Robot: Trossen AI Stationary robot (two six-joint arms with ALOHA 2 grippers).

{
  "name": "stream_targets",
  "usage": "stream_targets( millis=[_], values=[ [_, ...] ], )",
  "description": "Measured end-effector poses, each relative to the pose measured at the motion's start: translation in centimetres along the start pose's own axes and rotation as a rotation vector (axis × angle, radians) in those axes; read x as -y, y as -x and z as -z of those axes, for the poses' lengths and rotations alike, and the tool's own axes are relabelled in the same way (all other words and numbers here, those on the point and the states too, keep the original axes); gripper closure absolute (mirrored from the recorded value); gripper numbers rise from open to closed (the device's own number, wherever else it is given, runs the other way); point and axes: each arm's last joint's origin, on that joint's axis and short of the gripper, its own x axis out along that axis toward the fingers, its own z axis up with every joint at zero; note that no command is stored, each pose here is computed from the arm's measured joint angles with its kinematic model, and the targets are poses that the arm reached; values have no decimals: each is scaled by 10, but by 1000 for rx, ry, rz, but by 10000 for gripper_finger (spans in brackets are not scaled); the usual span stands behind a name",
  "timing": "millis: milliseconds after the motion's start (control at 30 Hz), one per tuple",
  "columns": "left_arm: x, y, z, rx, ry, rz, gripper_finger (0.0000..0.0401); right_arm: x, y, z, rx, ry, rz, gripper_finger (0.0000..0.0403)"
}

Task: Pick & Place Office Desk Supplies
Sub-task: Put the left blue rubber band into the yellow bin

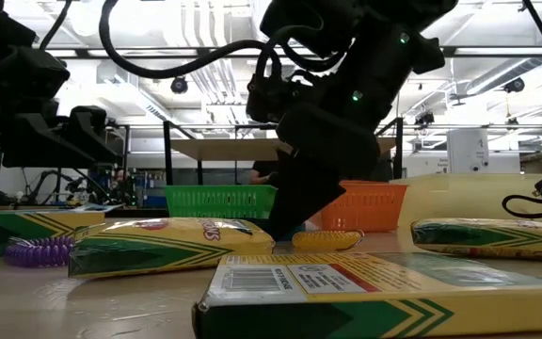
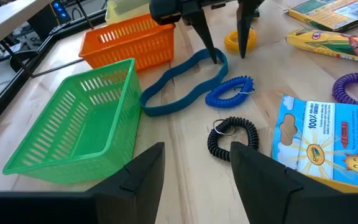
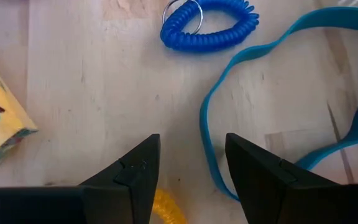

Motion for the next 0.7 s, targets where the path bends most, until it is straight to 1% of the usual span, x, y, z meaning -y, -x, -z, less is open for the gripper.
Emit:
stream_targets(
  millis=[167,500,633,700],
  values=[
    [0,0,0,0,0,0,217,0,0,0,2,1,-1,249],
    [0,0,0,0,2,0,217,2,0,-1,2,0,9,347],
    [0,0,0,0,3,-1,217,3,0,-1,10,-1,35,385],
    [0,0,0,0,3,-1,217,4,-1,-2,10,0,35,391]
  ],
)
